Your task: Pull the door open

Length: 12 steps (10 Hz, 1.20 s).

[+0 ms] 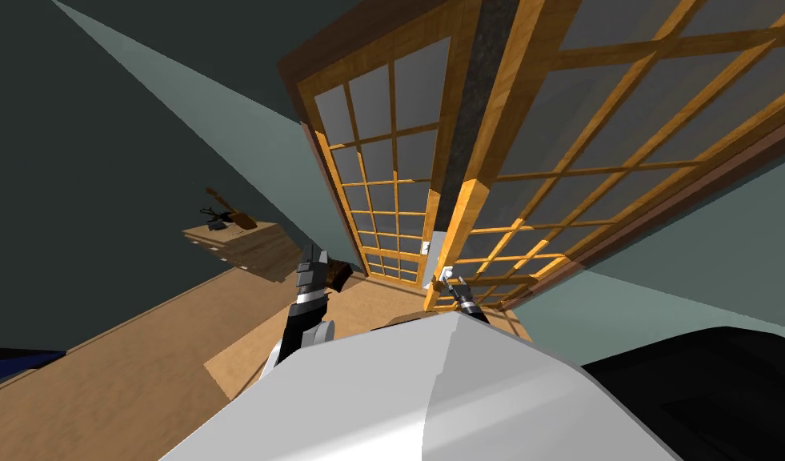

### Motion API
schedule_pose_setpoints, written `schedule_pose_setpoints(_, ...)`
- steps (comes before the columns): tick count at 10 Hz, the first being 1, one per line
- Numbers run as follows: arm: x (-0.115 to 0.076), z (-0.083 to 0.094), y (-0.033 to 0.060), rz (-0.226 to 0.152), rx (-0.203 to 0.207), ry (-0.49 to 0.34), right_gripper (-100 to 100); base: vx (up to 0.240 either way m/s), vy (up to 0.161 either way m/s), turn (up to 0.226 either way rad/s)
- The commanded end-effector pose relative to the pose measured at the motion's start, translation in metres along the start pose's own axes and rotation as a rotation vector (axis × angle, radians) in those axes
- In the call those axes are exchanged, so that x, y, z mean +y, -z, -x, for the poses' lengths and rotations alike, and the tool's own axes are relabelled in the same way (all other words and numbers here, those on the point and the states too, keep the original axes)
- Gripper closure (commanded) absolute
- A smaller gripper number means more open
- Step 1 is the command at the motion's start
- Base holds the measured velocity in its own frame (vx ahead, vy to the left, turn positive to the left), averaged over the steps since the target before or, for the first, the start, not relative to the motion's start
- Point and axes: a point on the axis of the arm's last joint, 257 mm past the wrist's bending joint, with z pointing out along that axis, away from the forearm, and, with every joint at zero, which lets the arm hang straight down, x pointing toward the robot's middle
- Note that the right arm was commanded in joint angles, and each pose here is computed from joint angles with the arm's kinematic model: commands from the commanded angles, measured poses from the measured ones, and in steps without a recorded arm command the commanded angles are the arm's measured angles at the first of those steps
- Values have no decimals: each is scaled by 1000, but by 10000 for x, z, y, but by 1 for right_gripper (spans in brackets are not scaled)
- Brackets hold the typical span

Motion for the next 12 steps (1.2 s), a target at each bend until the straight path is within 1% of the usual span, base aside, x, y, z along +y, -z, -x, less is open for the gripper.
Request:
schedule_pose_setpoints(1, -1, -7, -47, 6, 1, 0, -100, 217, -45, 44)
schedule_pose_setpoints(2, 0, -2, -29, 4, 0, 0, -100, 100, -14, 13)
schedule_pose_setpoints(3, 0, -2, -29, 4, 0, 0, 100, -12, 1, 0)
schedule_pose_setpoints(8, 0, -2, -29, 4, 0, 0, 100, -18, 3, 0)
schedule_pose_setpoints(9, -24, 18, 44, -22, -4, 1, 100, -150, -35, 154)
schedule_pose_setpoints(12, -56, 6, 160, -70, 2, 1, 100, -216, -67, 149)
